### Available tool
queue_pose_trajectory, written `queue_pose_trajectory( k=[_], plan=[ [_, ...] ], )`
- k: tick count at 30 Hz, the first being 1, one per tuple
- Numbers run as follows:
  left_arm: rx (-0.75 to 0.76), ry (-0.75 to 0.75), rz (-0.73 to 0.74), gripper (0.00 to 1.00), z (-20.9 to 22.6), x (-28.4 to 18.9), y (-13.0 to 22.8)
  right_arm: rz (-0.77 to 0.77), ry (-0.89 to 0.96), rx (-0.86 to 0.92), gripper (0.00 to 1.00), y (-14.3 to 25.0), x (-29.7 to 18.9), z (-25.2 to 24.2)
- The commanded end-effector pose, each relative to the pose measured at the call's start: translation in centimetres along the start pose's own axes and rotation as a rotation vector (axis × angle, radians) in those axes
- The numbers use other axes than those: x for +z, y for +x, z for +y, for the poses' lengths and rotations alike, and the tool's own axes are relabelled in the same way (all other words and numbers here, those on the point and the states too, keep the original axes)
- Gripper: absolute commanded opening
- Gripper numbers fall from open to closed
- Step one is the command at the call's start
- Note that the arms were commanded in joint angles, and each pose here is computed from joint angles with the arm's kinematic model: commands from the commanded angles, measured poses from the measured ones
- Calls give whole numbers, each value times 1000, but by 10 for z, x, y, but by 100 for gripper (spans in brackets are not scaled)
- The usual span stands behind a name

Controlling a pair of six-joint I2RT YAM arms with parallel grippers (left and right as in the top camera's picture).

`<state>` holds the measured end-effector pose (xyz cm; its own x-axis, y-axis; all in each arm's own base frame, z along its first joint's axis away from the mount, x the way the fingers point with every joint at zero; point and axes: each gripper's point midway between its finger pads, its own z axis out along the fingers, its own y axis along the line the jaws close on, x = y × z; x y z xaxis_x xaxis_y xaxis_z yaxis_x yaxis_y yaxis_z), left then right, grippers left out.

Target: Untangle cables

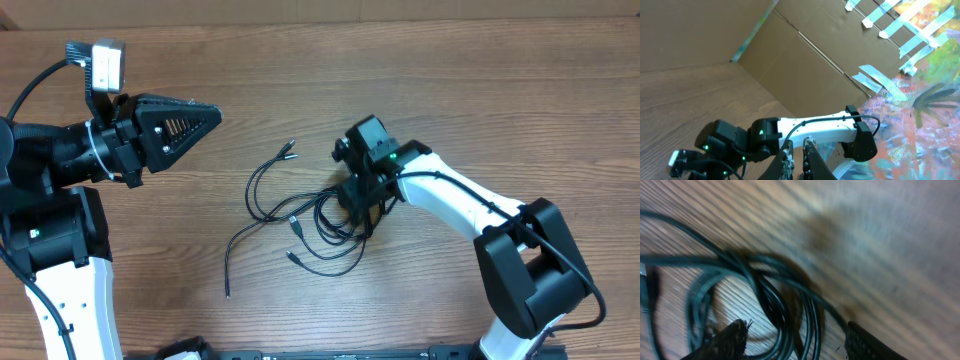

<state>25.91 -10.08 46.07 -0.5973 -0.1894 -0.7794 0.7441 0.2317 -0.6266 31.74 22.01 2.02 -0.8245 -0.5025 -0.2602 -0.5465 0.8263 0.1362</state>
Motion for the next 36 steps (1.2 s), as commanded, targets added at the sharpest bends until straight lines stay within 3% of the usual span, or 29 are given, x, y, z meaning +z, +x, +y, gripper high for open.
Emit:
queue_pose_trajectory(
  k=[1, 2, 3, 4, 5, 13, 19, 25, 32, 36],
  plan=[
    [29, 7, 13, 8, -7, -1, 4, 32, 8, 64, 61, 16, 9, -6],
    [29, 7, 13, 8, -7, -1, 4, 40, 8, 67, 59, 19, 11, -6],
    [29, 7, 13, 8, -7, -1, 4, 47, 6, 74, 51, 21, 11, -6],
    [29, 7, 13, 8, -7, -1, 4, 50, 3, 83, 8, 23, 12, -5],
    [29, 7, 13, 8, -7, -1, 4, 50, 1, 102, 4, 23, 12, -5],
    [35, 7, 13, 8, -7, -1, 3, -45, -91, 113, 4, -17, -6, 12],
    [85, 8, 13, 9, -3, -1, 4, -128, -179, 100, 4, -69, -57, 33],
    [94, 8, 13, 12, 10, -1, 12, -145, -194, 106, 4, -94, -113, 43],
    [-15, 9, 12, 13, 45, -1, 33, -149, -207, 93, 4, -100, -162, 56],
    [-166, 12, 14, 13, 64, 0, 53, -214, -218, 58, 4, -109, -189, 69]
  ],
)
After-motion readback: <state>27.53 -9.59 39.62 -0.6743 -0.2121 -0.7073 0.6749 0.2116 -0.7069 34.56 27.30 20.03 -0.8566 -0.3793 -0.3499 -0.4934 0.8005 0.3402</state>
